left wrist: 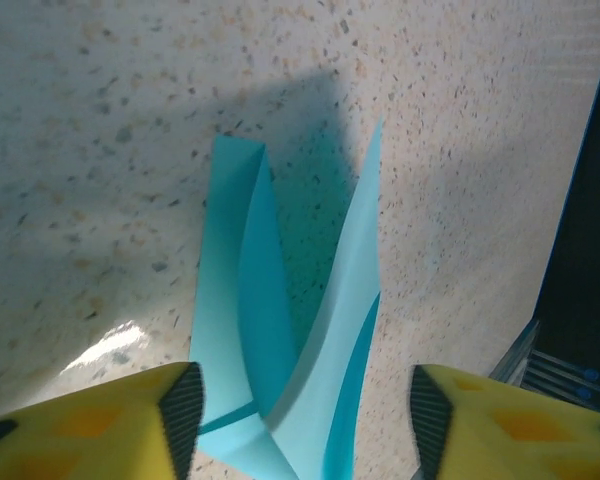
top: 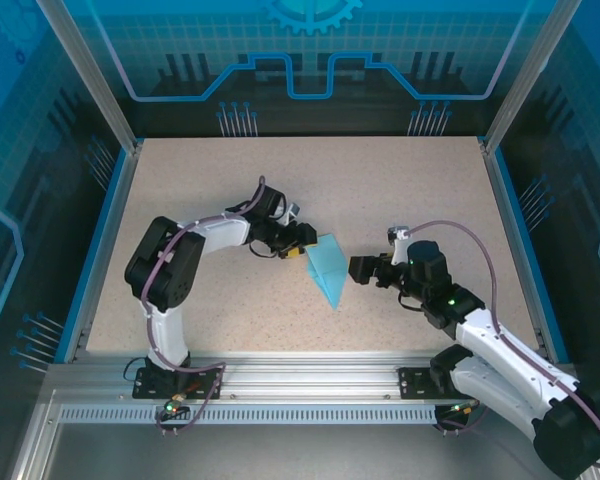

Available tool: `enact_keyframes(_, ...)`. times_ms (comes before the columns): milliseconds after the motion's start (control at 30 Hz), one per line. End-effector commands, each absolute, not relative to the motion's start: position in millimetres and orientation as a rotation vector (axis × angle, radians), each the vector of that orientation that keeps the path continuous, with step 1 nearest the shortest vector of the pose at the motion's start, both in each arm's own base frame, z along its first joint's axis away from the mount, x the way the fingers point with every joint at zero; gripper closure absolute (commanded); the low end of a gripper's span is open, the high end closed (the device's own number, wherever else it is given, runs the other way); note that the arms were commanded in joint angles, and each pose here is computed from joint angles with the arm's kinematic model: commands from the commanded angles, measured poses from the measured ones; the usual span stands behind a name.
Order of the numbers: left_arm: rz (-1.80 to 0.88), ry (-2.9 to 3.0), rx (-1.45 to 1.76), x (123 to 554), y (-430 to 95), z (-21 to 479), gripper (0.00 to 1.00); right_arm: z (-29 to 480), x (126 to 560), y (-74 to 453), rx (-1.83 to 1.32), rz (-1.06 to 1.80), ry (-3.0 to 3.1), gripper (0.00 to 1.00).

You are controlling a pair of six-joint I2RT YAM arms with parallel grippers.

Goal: Fold a paper plane with a square sheet of paper (fold left side to right side)
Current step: Fold the wing for the fifth time at the center of the table.

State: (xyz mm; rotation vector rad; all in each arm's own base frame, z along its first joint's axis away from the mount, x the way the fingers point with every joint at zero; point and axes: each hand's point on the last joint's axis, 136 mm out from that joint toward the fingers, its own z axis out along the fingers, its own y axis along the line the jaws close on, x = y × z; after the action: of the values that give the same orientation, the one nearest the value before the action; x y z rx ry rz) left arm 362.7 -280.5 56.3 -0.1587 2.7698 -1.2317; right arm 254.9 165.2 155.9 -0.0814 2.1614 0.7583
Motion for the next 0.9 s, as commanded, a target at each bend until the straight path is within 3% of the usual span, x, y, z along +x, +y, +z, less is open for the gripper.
enact_keyframes(0,-1.302,2.746,-0.106,369,-292,61,0.51,164,260,166,-0.078,0.782,2.106,0.00)
enact_keyframes(200,-1.321,2.702,-0.016,373,-295,64,0.78,161,257,176,-0.182,0.791,2.136,0.00)
enact_keyframes(367,-1.330,2.642,0.089,369,-293,78,0.93,151,262,185,-0.216,0.864,2.221,0.00)
enact_keyframes(600,-1.349,2.554,0.220,352,-285,99,0.99,144,292,191,-0.205,1.087,2.222,0.01)
enact_keyframes(867,-1.389,2.475,0.335,332,-283,109,0.99,120,326,205,-0.267,1.258,2.219,0.14)
